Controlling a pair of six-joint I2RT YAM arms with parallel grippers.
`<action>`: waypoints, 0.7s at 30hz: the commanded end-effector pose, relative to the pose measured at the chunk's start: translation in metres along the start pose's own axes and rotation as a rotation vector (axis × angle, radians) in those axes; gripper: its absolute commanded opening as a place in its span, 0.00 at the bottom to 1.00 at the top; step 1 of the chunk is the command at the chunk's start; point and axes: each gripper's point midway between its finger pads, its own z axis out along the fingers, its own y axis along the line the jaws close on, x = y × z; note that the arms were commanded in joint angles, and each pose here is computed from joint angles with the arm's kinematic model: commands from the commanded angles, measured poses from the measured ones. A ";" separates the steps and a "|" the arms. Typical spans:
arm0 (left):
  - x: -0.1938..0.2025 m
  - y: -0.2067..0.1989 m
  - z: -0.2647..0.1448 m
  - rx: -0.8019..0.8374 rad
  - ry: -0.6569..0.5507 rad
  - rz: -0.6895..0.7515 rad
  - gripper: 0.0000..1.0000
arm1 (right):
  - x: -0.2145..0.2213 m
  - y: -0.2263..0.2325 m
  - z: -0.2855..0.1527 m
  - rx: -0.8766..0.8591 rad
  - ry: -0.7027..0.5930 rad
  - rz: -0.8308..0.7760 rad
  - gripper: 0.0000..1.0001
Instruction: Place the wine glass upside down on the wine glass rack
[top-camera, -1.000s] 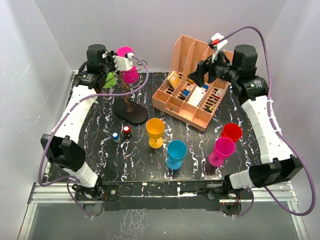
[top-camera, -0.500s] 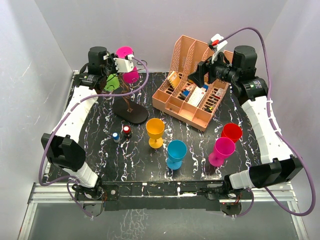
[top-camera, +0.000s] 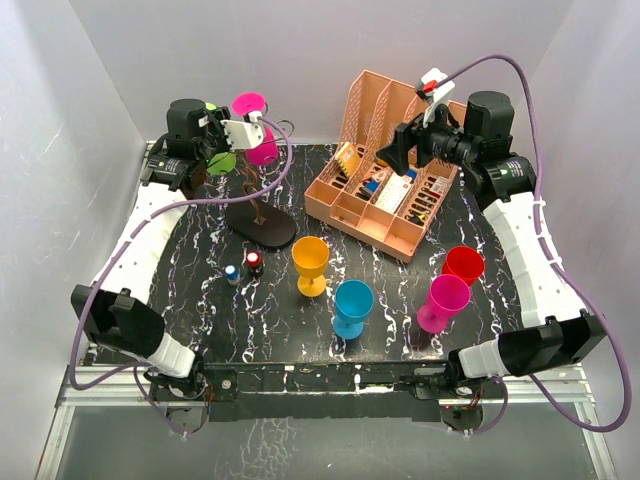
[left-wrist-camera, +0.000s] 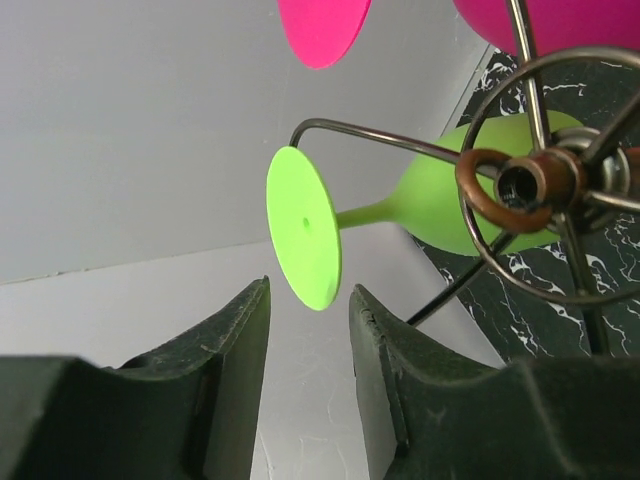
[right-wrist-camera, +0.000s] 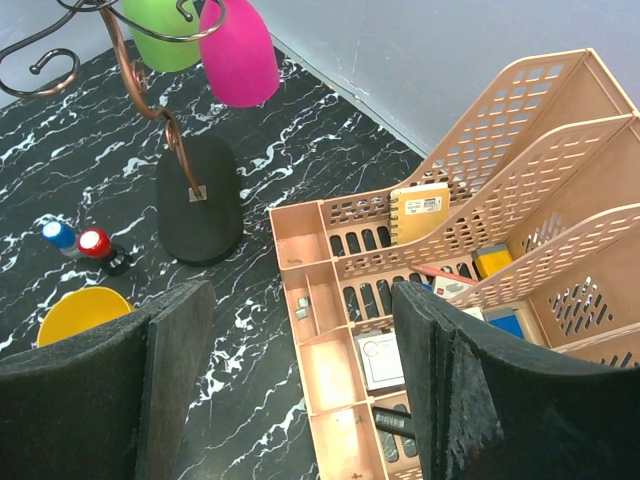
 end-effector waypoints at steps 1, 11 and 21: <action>-0.008 0.015 -0.027 -0.048 -0.053 -0.044 0.38 | -0.015 -0.002 -0.008 0.022 -0.042 -0.056 0.79; -0.018 0.016 -0.054 -0.018 -0.123 -0.138 0.57 | 0.028 0.013 0.007 -0.045 0.068 -0.037 0.78; -0.043 0.027 -0.110 0.028 -0.270 -0.389 0.77 | 0.083 0.091 0.051 -0.205 0.223 -0.081 0.74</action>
